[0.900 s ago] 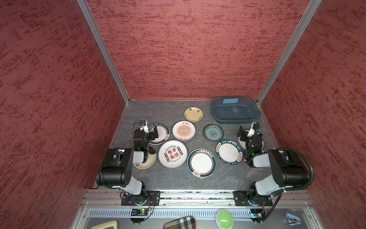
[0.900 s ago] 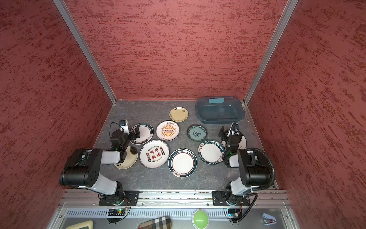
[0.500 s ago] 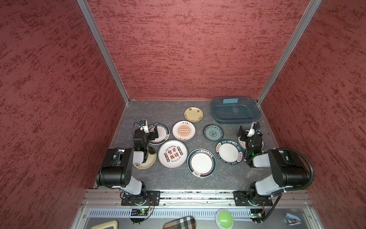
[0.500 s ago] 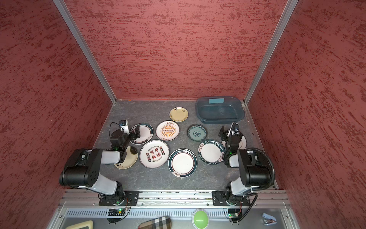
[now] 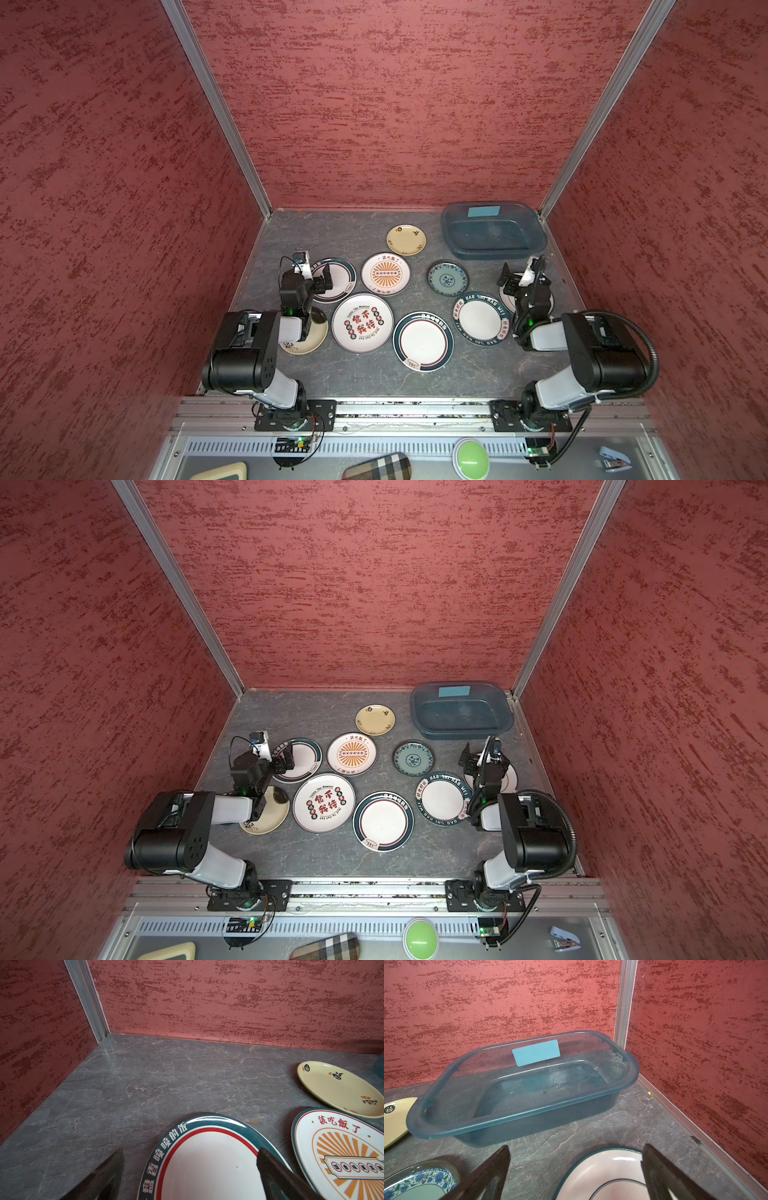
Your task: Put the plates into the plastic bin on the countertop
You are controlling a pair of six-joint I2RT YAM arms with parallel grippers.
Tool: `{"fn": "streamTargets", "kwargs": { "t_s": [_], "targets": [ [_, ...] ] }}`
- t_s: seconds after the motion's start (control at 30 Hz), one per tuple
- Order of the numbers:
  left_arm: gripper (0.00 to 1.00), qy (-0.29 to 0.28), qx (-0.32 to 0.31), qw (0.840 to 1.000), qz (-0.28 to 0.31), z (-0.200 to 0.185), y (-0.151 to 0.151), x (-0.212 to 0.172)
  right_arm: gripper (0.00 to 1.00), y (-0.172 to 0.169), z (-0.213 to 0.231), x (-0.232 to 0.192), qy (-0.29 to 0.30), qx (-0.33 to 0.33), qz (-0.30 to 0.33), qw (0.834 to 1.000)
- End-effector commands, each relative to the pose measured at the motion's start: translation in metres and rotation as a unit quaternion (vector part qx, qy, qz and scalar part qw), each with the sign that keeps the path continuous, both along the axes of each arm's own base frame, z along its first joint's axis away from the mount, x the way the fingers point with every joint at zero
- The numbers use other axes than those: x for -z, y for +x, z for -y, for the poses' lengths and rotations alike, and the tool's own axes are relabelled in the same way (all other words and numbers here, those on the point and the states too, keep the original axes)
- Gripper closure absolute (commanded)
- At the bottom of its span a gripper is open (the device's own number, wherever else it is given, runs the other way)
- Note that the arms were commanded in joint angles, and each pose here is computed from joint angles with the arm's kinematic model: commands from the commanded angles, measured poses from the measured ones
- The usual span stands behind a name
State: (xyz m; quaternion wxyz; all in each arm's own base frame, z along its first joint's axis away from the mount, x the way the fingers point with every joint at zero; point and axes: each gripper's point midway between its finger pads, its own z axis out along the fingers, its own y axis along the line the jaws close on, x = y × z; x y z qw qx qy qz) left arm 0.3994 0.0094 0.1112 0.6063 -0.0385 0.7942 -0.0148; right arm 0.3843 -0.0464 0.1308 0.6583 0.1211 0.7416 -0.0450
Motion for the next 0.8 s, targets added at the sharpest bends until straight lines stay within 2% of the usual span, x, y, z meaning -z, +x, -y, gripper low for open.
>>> {"fn": "streamTargets", "kwargs": {
  "t_s": [0.0,0.2,0.37,0.47,0.57,0.67,0.77],
  "targets": [
    [0.0,-0.005,0.0,1.0,0.002,-0.001,0.003,-0.002,0.01,0.0,-0.002,-0.007,-0.011,-0.006,0.014,1.0],
    [0.01,-0.004,-0.001,1.0,0.004,0.0,0.003,-0.003,0.01,-0.007,0.002,-0.013,-0.01,0.013,0.023,1.0],
    [0.01,0.014,-0.048,0.999,-0.001,-0.007,-0.003,-0.025,0.01,-0.028,0.01,-0.036,-0.007,0.048,0.052,0.997],
    [0.01,-0.013,-0.11,0.993,-0.037,-0.021,-0.013,-0.036,0.01,-0.027,0.013,-0.041,0.034,0.066,0.007,0.997],
    [0.01,-0.026,-0.142,0.988,-0.046,-0.024,-0.027,-0.048,0.01,-0.032,0.009,-0.052,0.063,0.055,0.014,0.996],
    [0.01,-0.034,-0.159,0.985,-0.064,-0.017,-0.039,-0.058,0.01,-0.035,0.006,-0.058,0.091,0.051,0.009,0.994],
    [0.01,-0.046,-0.157,0.981,-0.106,-0.004,-0.052,-0.056,0.01,-0.034,-0.012,-0.059,0.13,0.008,-0.014,0.991]
  ]
}}
